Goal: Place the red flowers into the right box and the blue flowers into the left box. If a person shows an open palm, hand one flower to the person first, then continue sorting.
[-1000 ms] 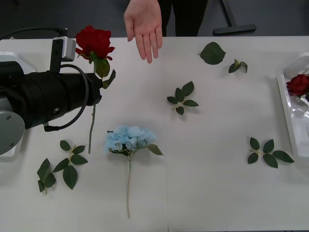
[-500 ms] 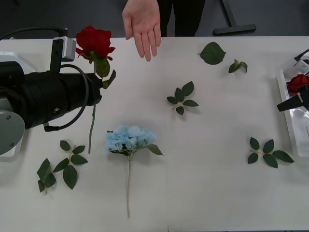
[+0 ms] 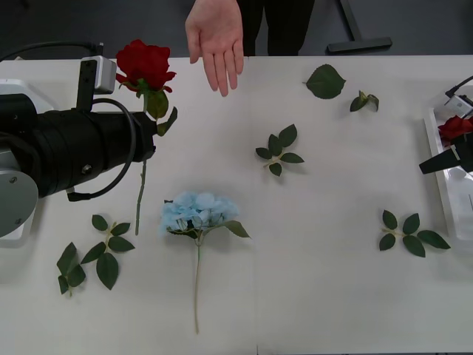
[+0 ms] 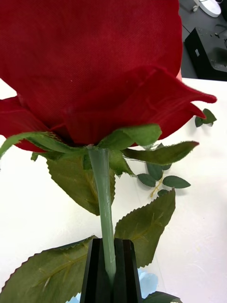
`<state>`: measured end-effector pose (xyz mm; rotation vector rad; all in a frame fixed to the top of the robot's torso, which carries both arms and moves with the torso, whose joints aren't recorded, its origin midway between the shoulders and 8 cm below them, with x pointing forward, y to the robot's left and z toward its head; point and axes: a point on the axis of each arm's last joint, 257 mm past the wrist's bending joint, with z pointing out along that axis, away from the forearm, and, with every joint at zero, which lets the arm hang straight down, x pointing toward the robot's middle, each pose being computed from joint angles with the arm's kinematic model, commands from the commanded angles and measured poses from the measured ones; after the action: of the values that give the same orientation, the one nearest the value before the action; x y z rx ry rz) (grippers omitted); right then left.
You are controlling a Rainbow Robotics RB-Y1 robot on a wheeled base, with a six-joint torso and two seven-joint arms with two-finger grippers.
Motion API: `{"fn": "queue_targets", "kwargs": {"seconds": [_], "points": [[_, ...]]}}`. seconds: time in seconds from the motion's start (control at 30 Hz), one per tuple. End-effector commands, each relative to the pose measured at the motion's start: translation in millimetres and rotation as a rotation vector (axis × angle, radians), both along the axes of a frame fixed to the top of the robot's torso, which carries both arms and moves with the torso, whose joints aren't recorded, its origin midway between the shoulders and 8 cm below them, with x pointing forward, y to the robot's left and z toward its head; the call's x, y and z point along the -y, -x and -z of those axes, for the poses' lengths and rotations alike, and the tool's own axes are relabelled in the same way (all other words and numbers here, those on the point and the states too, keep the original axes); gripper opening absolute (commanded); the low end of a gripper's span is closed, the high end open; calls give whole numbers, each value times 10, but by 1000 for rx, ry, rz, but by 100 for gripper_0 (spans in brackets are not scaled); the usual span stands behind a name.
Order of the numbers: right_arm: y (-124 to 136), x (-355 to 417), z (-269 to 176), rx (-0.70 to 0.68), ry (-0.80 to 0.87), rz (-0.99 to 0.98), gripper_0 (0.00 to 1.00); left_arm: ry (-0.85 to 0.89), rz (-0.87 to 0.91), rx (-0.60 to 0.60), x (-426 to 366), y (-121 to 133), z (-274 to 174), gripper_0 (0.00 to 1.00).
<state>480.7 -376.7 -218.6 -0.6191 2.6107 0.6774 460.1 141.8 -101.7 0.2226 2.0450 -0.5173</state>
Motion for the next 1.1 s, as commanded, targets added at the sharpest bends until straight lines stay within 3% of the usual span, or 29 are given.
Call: {"fn": "queue_targets", "kwargs": {"seconds": [0.03,1.1], "points": [[10,282,-144,27,68,7,100,12,27,76,136,-10,-267,0],[7,346,-115,27,92,14,100,8,33,75,141,-1,-257,0]]}}
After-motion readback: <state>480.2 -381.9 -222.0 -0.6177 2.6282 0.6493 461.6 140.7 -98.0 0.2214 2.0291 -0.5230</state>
